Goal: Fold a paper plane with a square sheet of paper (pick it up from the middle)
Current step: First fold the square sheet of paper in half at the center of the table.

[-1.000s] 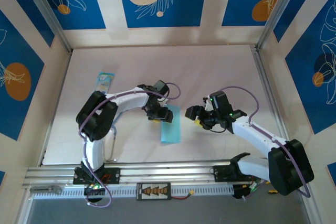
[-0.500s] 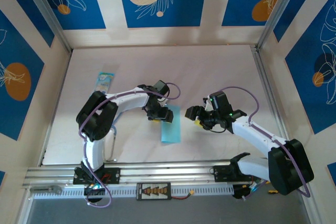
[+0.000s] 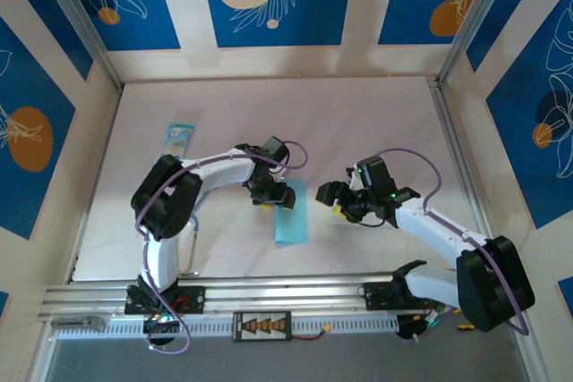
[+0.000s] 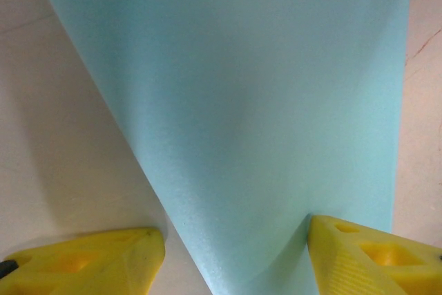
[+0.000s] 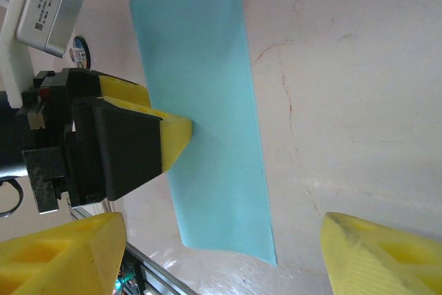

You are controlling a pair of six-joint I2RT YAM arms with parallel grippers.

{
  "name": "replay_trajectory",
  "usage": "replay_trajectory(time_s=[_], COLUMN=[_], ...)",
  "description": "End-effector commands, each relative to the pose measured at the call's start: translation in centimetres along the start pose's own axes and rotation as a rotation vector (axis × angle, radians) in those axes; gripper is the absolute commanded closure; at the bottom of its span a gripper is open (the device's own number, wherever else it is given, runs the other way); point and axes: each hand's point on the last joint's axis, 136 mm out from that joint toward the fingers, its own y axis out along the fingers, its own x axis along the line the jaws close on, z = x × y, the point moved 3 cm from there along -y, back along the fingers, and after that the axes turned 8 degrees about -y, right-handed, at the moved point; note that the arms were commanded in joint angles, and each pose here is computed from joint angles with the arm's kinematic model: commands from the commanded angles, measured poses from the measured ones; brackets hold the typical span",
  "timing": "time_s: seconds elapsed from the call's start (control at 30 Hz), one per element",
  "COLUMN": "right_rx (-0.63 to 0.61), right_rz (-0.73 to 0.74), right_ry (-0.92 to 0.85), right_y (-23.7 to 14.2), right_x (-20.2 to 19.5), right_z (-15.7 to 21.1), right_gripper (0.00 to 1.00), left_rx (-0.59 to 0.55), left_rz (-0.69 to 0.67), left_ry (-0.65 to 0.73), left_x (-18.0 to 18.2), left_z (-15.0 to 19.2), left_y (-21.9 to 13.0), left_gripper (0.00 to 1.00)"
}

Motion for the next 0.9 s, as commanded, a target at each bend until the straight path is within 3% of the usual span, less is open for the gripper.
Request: replay_trajectory(time_s=[0.0,0.87], right_rx=[0.022,0.031], right_rz=[0.018,0.023], right_ry=[0.018,0.031], right_y=[0.33,0.56], right_x=[-0.55,-0.9], right_z=[0.54,0.79], right_gripper=[0.25,0.25], left_rx=[0.027,0.04], left_rz=[-0.107,-0.162], left_ry=[0.008,0.058], left_x=[2.75,3.43], left_z=[0.07,-0.41], left_y=[3.46,4.05], left_gripper=[0.37,0.35])
